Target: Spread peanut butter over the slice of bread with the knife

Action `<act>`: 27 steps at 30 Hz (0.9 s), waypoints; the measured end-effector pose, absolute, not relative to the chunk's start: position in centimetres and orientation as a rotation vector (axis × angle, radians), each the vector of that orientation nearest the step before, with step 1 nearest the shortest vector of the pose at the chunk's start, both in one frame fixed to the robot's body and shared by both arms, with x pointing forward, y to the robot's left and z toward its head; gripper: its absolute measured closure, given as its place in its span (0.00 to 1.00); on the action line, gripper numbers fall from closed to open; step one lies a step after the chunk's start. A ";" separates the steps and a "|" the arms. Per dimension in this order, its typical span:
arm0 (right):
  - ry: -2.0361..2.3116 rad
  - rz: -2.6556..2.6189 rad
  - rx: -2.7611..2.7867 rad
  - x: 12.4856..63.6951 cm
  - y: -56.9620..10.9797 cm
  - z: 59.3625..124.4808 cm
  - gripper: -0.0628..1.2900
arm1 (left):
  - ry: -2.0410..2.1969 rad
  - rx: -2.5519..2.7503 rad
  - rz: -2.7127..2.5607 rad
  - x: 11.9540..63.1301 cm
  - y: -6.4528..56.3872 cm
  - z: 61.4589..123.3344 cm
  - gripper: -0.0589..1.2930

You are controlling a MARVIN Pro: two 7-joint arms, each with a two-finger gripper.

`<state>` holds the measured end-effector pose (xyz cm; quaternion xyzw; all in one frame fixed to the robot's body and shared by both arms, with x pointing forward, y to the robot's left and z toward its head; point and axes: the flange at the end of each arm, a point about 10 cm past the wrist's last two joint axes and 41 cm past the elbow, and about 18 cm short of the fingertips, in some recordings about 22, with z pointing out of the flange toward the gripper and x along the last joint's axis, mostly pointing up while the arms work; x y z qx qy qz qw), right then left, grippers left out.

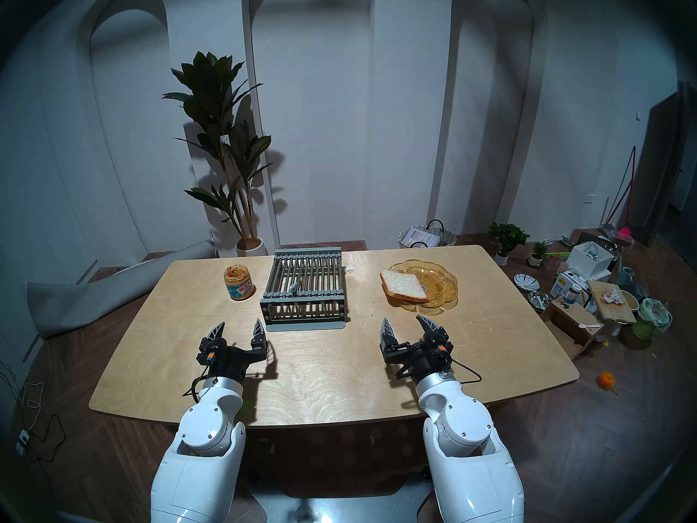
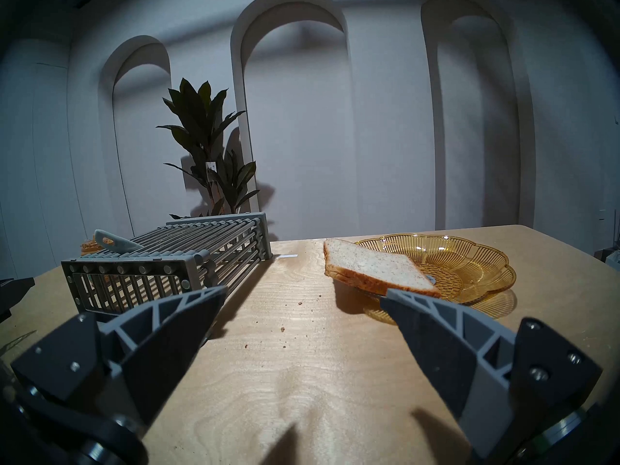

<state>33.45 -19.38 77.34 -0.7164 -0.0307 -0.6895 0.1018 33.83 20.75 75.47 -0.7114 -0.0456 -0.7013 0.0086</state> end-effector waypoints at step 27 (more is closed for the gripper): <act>-0.067 -2.119 -1.925 36.0 -21.2 80.5 0.03 | -0.162 -2.063 -2.594 31.9 18.7 80.5 0.03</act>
